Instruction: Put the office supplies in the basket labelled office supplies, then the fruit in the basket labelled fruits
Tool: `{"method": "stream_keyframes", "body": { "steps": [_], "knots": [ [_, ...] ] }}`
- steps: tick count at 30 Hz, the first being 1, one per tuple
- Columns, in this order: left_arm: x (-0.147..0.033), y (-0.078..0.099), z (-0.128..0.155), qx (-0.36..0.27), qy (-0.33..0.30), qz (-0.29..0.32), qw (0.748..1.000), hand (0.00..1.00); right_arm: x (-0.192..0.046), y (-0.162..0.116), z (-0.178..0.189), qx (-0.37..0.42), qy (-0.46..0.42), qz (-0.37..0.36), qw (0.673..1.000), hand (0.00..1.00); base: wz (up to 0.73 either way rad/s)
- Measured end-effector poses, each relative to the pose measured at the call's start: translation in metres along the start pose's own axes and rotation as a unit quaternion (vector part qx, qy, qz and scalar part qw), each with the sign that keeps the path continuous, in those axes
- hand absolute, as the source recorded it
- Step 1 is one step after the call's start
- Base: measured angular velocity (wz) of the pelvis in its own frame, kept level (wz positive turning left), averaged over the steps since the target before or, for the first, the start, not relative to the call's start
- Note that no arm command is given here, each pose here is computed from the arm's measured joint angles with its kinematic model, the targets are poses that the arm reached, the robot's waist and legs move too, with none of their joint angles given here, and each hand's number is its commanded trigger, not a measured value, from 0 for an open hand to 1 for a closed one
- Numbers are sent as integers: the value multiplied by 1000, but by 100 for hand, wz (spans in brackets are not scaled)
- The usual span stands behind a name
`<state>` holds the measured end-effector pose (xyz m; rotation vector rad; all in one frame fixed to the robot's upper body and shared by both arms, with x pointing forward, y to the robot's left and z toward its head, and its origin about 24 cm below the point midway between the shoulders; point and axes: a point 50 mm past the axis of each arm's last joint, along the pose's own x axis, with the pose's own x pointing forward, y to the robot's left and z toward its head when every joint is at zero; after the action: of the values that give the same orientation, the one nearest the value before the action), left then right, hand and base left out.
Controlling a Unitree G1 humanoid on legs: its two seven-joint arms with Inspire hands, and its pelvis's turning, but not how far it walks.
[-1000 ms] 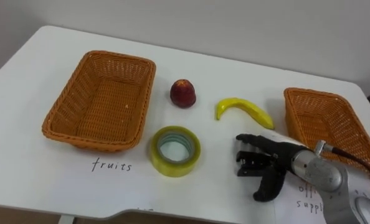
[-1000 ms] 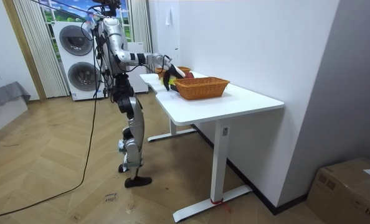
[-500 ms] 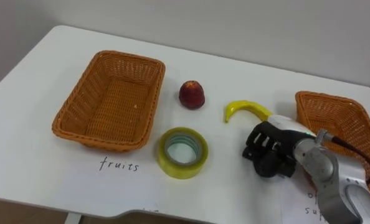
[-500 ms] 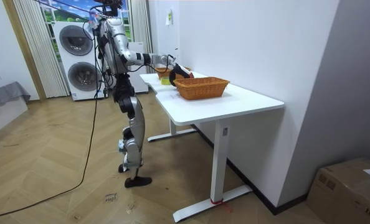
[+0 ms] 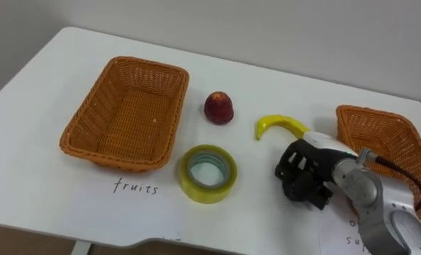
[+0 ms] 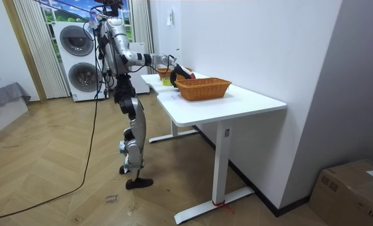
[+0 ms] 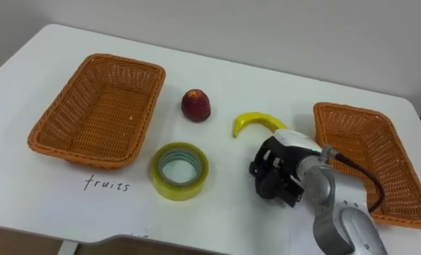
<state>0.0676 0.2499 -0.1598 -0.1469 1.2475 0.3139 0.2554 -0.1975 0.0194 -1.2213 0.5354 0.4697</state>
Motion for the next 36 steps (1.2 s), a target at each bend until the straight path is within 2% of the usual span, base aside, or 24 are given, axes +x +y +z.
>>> {"method": "stream_keyframes", "body": {
  "steps": [7,13,23,36],
  "knots": [
    [0,0,-1,4,-3,13,1000,0,-3,2,-1,29,-17,6,999,100,6],
    [0,-2,-4,-9,-14,29,999,0,-17,-1,1,69,-65,-13,995,100,-9],
    [-5,12,-25,-49,-6,55,997,0,-58,-55,-5,90,-111,-180,973,100,0],
    [-6,12,-32,-52,-4,59,997,0,-71,-75,-13,154,-140,-295,933,100,0]
  ]
}}
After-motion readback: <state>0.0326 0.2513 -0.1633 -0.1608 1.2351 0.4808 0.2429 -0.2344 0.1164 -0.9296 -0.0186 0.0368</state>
